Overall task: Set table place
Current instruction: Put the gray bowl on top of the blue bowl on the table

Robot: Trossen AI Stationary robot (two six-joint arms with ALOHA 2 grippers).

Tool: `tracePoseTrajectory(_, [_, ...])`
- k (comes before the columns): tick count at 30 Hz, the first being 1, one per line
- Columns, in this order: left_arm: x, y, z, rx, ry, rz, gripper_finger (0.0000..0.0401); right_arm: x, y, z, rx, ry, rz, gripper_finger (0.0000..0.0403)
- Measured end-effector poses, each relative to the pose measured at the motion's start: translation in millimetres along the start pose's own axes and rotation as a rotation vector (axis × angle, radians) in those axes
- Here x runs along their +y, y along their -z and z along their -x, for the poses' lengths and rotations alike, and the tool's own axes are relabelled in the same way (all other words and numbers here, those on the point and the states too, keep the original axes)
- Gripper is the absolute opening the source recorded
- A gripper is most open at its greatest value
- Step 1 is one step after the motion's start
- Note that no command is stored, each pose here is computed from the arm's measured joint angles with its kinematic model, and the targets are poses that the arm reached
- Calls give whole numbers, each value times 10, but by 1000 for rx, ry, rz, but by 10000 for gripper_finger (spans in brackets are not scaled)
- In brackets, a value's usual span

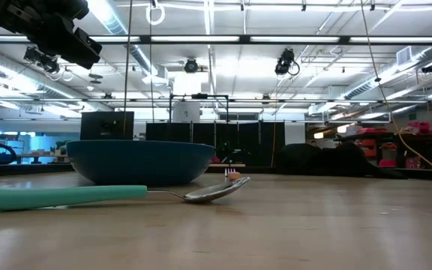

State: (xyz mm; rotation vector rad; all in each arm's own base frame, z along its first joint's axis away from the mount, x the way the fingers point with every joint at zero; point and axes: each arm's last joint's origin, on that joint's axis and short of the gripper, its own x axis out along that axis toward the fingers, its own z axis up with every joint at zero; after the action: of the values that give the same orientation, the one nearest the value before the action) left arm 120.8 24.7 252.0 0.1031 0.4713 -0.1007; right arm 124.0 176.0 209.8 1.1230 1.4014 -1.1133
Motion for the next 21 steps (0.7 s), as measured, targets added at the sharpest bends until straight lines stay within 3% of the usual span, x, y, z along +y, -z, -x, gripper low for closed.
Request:
tracePoseTrajectory(5, [0, 0, 0, 0, 0, 0, 24, 1, 43, -68, 14, 66, 4, 98])
tracePoseTrajectory(21, [1, -2, 0, -2, 0, -1, 28, 77, 139, -264, -20, 103, -4, 98])
